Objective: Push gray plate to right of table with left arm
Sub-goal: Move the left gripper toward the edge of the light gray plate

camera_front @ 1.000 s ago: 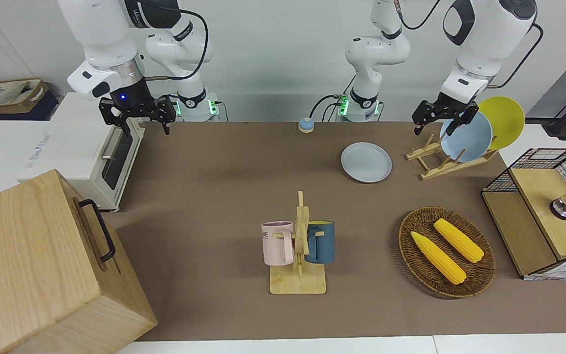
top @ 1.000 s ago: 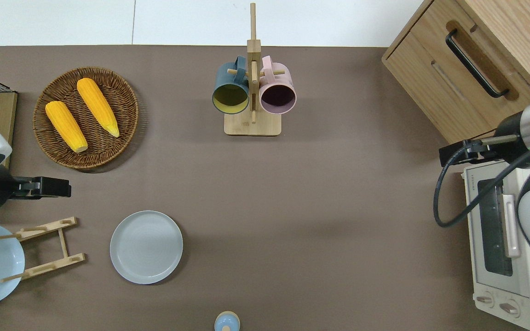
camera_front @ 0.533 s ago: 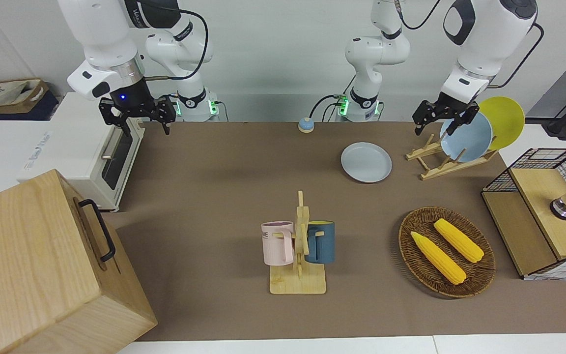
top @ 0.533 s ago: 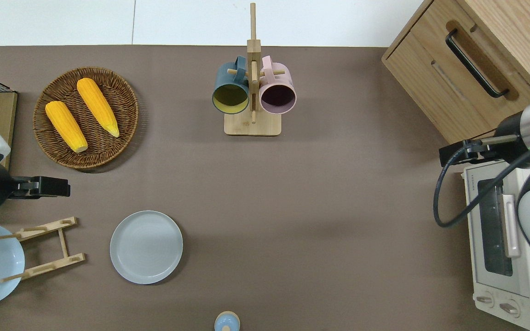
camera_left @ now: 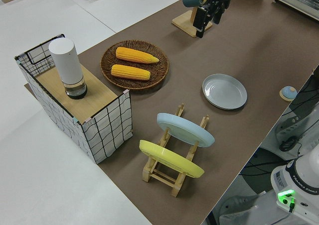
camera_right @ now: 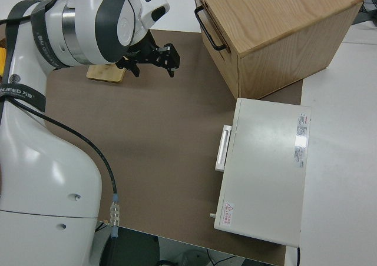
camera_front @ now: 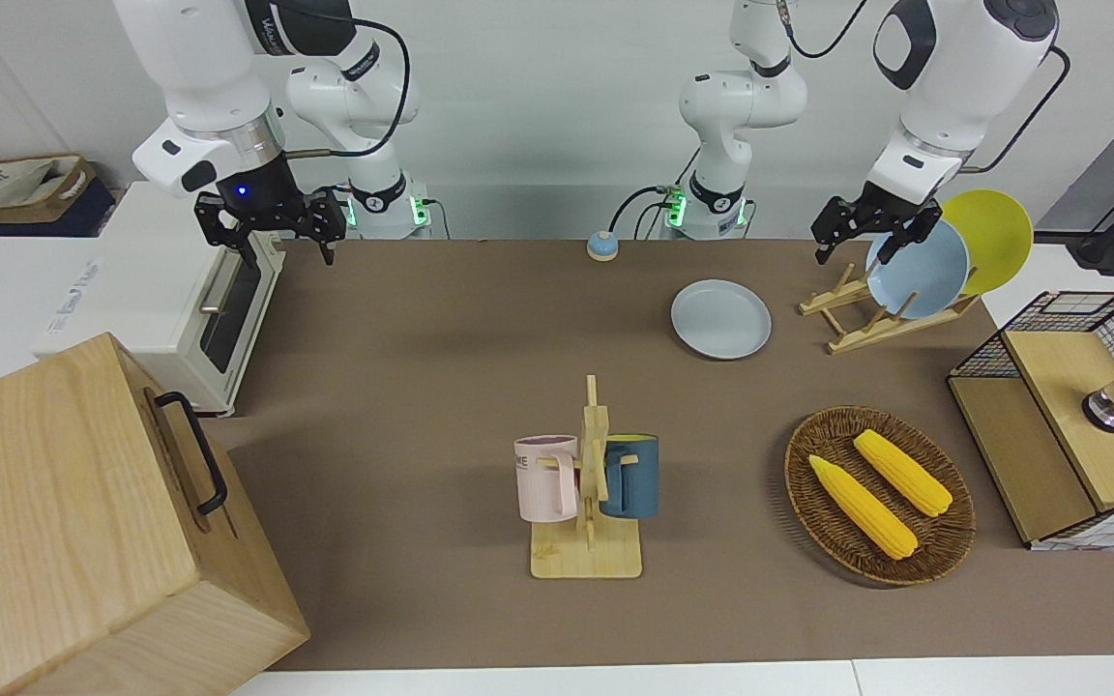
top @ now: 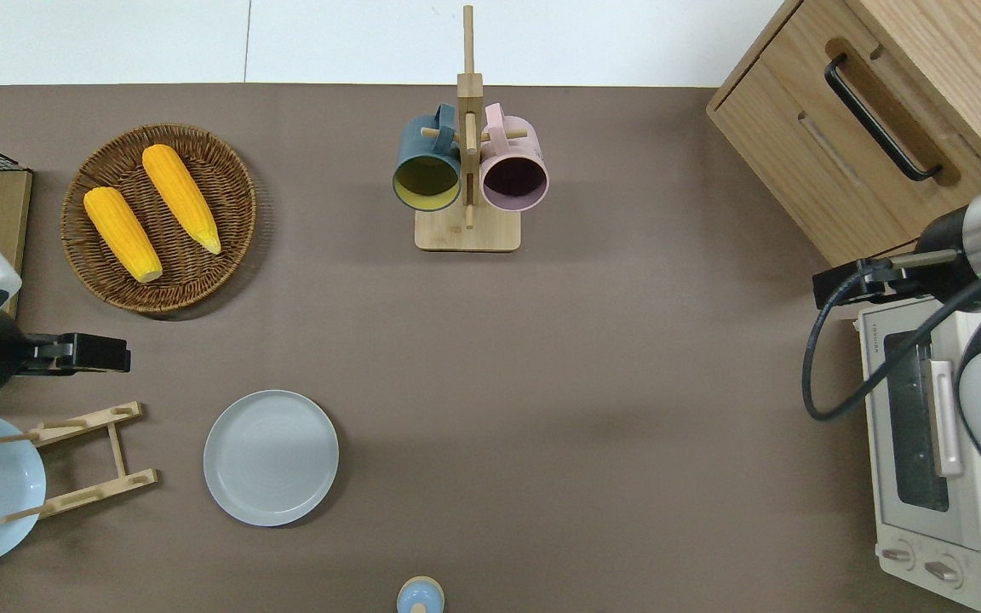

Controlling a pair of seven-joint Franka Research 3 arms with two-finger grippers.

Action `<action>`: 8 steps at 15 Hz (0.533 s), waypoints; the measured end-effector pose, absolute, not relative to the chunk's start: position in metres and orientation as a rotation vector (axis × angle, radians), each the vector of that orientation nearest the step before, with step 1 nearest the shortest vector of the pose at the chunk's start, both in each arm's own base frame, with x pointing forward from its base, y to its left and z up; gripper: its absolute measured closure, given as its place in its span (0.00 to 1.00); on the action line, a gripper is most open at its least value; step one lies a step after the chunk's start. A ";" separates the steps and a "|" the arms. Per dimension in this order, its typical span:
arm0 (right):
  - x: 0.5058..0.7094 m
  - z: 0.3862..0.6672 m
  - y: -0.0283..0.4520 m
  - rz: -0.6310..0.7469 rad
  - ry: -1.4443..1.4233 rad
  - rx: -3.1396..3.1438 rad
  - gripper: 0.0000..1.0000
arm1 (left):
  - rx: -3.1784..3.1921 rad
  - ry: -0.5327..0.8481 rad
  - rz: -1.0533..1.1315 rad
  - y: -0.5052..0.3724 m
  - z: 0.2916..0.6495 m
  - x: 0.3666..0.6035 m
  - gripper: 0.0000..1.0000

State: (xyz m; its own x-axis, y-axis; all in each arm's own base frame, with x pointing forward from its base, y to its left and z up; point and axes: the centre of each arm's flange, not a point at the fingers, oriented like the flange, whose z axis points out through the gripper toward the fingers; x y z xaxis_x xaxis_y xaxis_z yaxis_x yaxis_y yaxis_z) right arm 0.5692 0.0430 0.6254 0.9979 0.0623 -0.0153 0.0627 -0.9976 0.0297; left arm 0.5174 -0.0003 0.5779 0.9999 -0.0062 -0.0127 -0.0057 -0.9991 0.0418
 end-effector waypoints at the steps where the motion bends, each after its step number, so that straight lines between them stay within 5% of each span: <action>1: 0.569 0.625 0.043 -0.022 0.097 3.110 0.01 | 3.100 -0.010 -0.036 -0.001 0.574 0.516 0.00; 8: 0.569 0.625 0.043 -0.022 0.097 3.110 0.01 | 3.096 -0.011 -0.152 -0.002 0.532 0.501 0.00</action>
